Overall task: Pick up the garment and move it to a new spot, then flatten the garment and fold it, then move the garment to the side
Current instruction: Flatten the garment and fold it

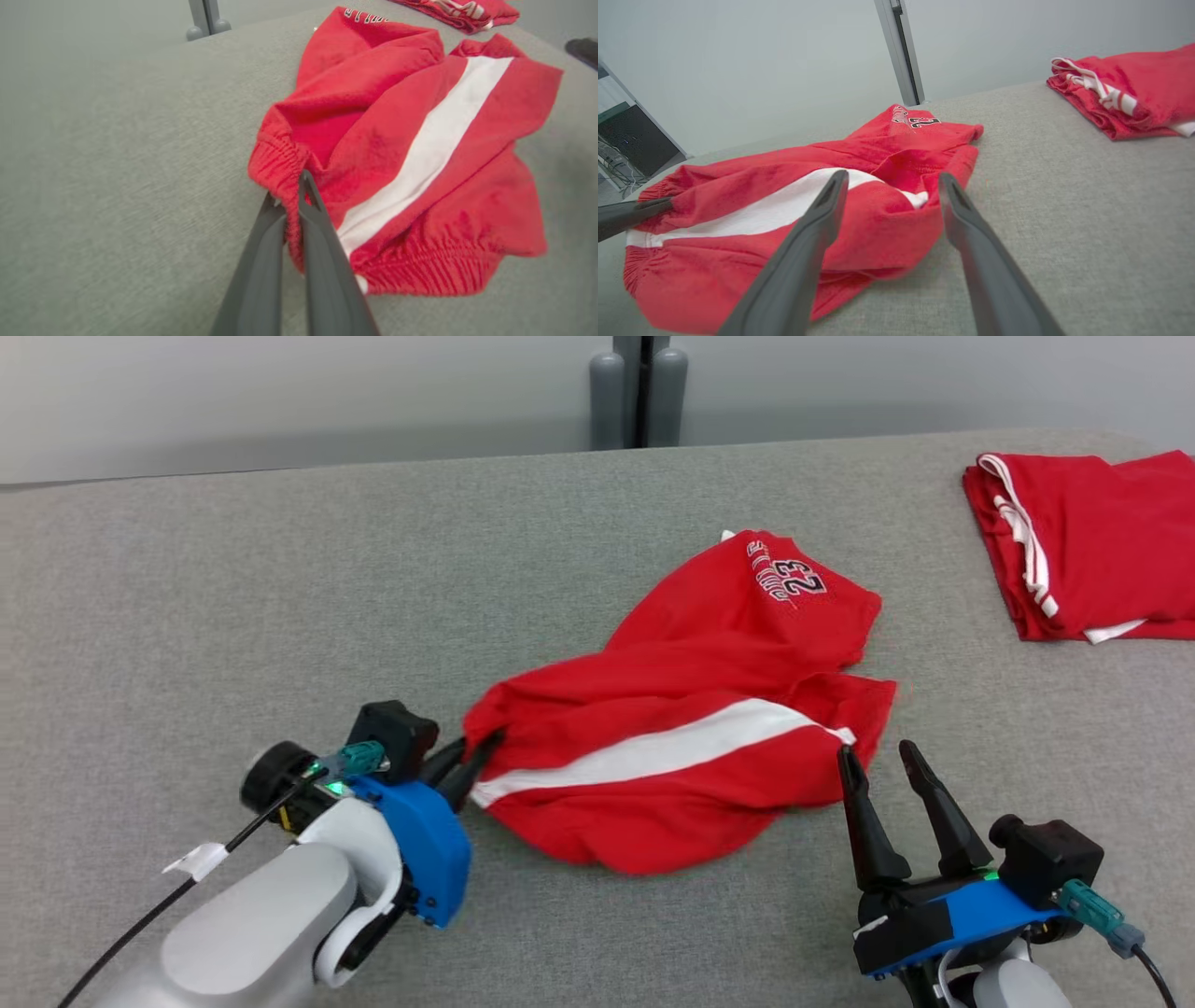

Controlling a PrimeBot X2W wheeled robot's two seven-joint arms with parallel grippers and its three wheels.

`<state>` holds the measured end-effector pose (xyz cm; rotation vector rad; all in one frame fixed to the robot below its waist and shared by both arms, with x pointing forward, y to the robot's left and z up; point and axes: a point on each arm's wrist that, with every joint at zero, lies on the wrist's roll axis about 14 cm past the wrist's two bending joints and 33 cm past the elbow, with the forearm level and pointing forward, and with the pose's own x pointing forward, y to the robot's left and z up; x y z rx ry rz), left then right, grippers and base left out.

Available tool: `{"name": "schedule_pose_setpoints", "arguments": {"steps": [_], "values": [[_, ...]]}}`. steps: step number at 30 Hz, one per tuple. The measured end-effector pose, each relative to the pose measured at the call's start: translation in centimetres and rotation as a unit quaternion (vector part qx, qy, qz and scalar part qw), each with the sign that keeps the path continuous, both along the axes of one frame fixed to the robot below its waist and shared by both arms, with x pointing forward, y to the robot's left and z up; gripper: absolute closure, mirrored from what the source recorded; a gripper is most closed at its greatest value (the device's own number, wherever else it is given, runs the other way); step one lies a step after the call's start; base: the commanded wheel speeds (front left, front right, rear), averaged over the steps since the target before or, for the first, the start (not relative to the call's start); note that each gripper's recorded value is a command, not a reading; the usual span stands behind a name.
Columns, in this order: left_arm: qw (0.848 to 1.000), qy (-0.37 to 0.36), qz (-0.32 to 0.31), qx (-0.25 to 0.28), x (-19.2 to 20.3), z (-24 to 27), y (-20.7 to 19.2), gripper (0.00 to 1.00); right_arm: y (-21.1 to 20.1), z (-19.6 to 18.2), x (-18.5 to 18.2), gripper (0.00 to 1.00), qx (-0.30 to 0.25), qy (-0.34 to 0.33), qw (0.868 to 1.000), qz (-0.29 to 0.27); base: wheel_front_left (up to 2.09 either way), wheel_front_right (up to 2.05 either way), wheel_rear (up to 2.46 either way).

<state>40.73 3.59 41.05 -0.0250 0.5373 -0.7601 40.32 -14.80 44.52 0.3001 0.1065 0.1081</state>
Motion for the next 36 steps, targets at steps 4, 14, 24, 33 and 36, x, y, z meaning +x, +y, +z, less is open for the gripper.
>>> {"name": "schedule_pose_setpoints", "arguments": {"steps": [4,14,24,33,36], "values": [[0.995,-0.044,0.046,0.078,1.3,-0.7,4.3,1.00,1.1,-0.2,0.4,0.00,0.003,0.001,1.000,0.016,0.00,0.00,0.00],[0.983,-0.111,0.109,0.100,2.6,0.4,6.6,1.00,0.6,0.8,0.0,0.00,0.000,-0.011,1.000,0.010,0.00,0.00,0.00],[0.980,-0.079,0.181,0.026,0.8,0.6,6.4,0.00,-0.3,2.0,-1.1,0.00,-0.010,-0.020,1.000,-0.001,0.00,0.00,0.00],[0.952,-0.085,0.285,-0.073,-0.3,3.7,8.5,0.00,-0.4,3.5,-1.3,0.00,-0.015,-0.038,0.999,-0.001,0.00,0.00,0.00],[0.933,-0.144,0.313,-0.108,0.2,7.5,9.8,0.00,-0.3,3.7,-1.5,0.00,-0.015,-0.040,0.999,0.001,0.00,0.00,0.00]]}}
